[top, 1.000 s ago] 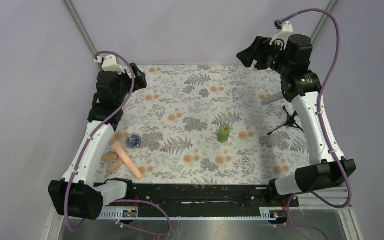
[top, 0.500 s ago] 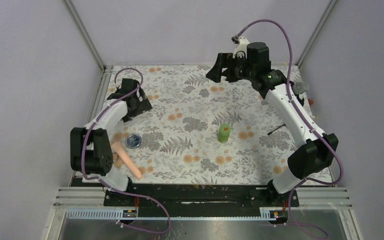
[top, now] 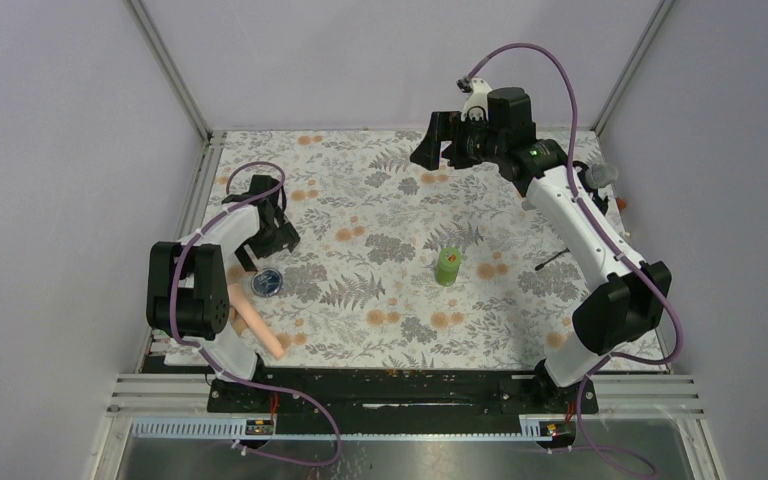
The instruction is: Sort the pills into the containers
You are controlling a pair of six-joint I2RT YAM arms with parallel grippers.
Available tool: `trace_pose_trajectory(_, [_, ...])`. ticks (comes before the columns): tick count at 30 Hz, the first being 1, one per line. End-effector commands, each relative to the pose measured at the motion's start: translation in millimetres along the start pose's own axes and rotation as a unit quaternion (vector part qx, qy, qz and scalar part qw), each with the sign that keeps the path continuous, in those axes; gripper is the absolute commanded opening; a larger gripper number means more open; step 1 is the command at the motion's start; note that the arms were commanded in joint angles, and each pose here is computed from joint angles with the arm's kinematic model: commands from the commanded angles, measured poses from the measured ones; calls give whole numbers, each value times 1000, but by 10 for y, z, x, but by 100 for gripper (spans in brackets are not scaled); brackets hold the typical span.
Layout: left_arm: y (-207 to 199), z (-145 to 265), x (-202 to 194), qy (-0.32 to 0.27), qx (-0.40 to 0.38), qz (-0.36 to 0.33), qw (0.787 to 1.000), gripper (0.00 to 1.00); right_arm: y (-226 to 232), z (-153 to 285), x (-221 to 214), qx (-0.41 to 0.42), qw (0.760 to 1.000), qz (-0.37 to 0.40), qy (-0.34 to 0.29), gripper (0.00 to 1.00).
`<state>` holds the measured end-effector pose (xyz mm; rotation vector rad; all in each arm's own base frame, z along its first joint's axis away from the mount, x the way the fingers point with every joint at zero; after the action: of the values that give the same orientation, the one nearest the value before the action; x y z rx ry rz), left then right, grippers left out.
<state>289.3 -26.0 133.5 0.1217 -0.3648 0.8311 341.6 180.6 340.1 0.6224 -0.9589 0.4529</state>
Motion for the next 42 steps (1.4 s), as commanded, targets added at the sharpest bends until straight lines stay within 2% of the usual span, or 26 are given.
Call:
trace_pose_trajectory(1, [109, 115, 49, -41, 13, 34, 998, 99, -2, -25, -41, 8, 1000, 0, 16, 99])
trace_pose_trajectory(12, [246, 36, -53, -10, 20, 66, 998, 99, -22, -67, -105, 5, 1000, -13, 28, 99])
trace_pose_trajectory(24, [341, -25, -184, -2, 21, 98, 995, 97, -47, -76, -246, -8, 997, -37, 63, 99])
trace_pose_trajectory(30, [318, -65, -193, -2, 8, 98, 995, 87, -51, -57, -260, -15, 997, -37, 62, 99])
trace_pose_trajectory(33, [300, -62, -182, -7, -2, 98, 995, 73, -55, -58, -273, -17, 997, -39, 64, 99])
trace_pose_trajectory(34, [277, -45, -164, -12, -19, 97, 995, 63, -53, -57, -270, -18, 997, -40, 63, 98])
trace_pose_trajectory(36, [231, -8, -153, -15, -65, 87, 994, 52, -58, -59, -280, -19, 997, -38, 65, 98])
trace_pose_trajectory(39, [106, 66, -148, -11, -138, 44, 989, 40, -56, -51, -275, -18, 997, -34, 63, 99])
trace_pose_trajectory(42, [-75, 154, -135, -6, -207, -22, 978, 36, -42, -57, -272, -8, 998, -30, 54, 100])
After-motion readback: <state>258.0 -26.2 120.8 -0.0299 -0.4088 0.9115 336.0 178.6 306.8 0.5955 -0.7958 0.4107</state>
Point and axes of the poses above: each gripper's point midway between its finger pads, its own z axis back along the fingers, its own y axis along the line the jaws close on, x = y × z, the point moved 10 cm from there along z, back along the fingers, and after that the axes turned 11 degrees about z, right-handed, at the moved point
